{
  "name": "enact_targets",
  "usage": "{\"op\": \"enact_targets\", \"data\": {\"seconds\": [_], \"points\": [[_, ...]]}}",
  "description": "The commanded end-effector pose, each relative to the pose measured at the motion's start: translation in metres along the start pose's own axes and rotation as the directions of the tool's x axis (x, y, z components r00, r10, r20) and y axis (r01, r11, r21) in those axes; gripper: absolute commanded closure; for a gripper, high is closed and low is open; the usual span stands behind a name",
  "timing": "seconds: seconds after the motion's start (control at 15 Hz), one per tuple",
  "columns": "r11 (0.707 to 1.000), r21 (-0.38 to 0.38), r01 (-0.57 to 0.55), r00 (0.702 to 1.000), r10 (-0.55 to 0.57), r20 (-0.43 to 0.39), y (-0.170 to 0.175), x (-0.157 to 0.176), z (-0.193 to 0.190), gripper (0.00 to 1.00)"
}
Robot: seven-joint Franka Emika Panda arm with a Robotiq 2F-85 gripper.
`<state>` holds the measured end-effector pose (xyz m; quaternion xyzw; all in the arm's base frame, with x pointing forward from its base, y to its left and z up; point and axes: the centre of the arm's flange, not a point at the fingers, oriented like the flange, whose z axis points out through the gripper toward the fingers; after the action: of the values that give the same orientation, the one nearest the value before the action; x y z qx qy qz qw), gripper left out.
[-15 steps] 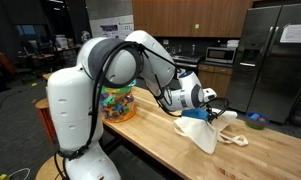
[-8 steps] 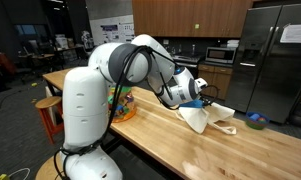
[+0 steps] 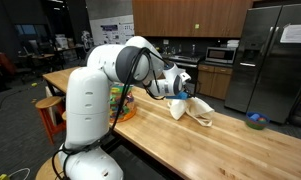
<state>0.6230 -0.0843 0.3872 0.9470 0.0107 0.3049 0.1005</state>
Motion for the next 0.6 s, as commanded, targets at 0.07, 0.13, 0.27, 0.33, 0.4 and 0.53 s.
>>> {"op": "enact_targets", "data": {"seconds": [0.07,0.13,0.27,0.33,0.4,0.53], "points": [[0.981,0.173,0.088,0.996,-0.087,-0.014,-0.054,0.031,-0.019,0.99],[0.971,0.214,0.103,0.995,-0.103,-0.013,-0.068,0.033,-0.023,0.99],[0.944,0.306,0.123,0.991,-0.131,0.005,-0.088,0.037,-0.033,0.99],[0.929,0.348,0.129,0.989,-0.144,0.016,-0.096,0.037,-0.037,0.99],[0.911,0.391,0.129,0.988,-0.154,0.032,-0.102,0.038,-0.040,0.99],[0.880,0.458,0.125,0.983,-0.171,0.061,-0.108,0.037,-0.046,0.99]]}}
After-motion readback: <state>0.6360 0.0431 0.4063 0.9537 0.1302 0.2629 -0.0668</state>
